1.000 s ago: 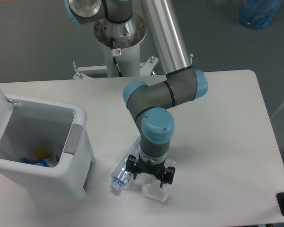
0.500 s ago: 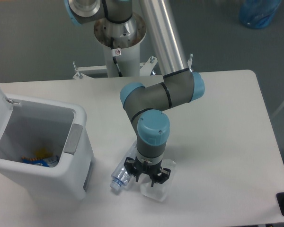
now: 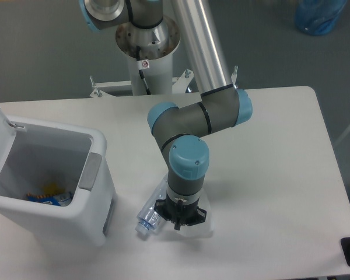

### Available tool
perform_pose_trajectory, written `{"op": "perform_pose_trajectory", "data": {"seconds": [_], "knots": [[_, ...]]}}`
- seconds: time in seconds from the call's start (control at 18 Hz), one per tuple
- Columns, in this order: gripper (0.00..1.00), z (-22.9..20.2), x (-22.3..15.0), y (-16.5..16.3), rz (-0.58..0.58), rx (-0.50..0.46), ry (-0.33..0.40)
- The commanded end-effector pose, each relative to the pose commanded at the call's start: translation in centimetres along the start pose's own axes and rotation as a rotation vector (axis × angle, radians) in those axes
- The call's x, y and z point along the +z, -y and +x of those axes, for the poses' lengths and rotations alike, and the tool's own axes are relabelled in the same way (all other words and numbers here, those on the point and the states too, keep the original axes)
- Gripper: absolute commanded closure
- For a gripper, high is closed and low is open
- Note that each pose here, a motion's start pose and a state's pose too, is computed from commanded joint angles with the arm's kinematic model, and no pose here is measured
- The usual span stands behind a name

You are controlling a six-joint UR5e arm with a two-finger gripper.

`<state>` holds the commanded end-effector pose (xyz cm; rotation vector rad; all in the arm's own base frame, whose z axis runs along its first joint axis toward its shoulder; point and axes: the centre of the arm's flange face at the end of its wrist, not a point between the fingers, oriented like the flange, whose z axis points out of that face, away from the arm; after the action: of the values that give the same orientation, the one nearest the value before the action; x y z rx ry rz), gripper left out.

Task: Place the trash in the trash can
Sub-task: 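Close the gripper on the white tissue, then lift the tissue and carry it over the trash bin opening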

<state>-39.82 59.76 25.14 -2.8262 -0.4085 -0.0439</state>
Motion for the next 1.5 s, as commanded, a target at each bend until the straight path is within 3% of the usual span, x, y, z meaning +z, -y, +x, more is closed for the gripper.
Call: {"op": "perform_pose_trajectory", "data": {"seconds": [0.33, 0.67, 1.0, 1.5], "knots": [[1.00, -1.5, -3.9, 2.5, 0.119, -0.111, -0.050], [1.00, -3.2, -10.8, 5.4, 0.287, -0.212, -0.121], [1.00, -1.3, -19.5, 6.0, 0.433, -0.222, -0.213], [1.00, 2.2, -28.1, 6.2, 0.568, -0.200, -0.317]]}}
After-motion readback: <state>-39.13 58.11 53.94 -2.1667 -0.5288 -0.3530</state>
